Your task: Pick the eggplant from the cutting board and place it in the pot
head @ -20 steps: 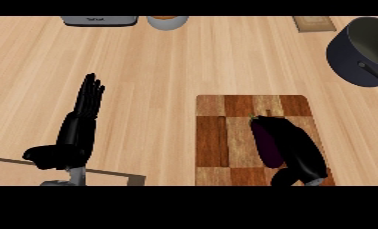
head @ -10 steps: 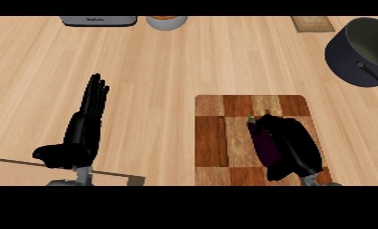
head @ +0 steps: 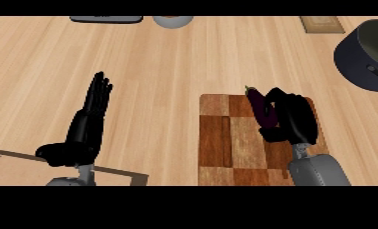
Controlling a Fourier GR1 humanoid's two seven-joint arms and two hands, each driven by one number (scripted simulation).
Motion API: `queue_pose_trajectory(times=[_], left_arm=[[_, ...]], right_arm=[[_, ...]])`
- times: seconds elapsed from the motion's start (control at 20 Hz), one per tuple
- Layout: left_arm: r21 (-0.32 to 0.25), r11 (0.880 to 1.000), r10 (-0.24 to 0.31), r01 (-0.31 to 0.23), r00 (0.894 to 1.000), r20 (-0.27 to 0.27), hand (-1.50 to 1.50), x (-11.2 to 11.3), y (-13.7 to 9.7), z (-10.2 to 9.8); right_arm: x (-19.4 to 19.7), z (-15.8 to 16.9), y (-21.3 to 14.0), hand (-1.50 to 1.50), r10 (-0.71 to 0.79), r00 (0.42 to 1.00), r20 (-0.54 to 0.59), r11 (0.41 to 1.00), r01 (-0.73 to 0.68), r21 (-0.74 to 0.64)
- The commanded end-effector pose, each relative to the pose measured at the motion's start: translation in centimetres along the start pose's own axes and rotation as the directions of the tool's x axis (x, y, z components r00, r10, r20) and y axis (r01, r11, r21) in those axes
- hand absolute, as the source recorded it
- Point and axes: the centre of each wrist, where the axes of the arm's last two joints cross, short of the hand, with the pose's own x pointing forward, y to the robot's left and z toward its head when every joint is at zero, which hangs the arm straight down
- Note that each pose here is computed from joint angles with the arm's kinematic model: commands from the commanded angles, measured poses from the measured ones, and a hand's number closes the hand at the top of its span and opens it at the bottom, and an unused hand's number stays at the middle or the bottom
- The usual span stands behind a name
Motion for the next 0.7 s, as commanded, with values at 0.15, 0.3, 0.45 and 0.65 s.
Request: queue_pose_trajectory(times=[0.15, 0.3, 0.45, 0.65], left_arm=[[-0.051, 0.999, 0.013, -0.013, 1.0, 0.01, 0.0, 0.3, -0.9, -0.8], [-0.047, 0.999, 0.007, -0.006, 1.0, 0.022, 0.0, 1.1, -1.9, -0.9], [-0.038, 0.999, -0.004, 0.004, 1.0, 0.007, 0.0, 0.6, -0.9, -0.5], [-0.017, 1.0, -0.003, 0.003, 1.0, -0.007, 0.0, 0.5, 0.0, -0.6]], right_arm=[[3.3, -9.0, -4.1, 1.5, -0.035, 0.909, -0.415, 0.996, -0.004, -0.092], [6.4, -12.1, -6.7, 1.5, -0.04, 0.906, -0.421, 0.976, -0.055, -0.211], [8.0, -13.8, -8.2, 1.5, -0.034, 0.907, -0.42, 0.938, -0.116, -0.325], [10.7, -15.7, -10.1, 1.5, 0.007, 0.864, -0.503, 0.896, -0.229, -0.38]])
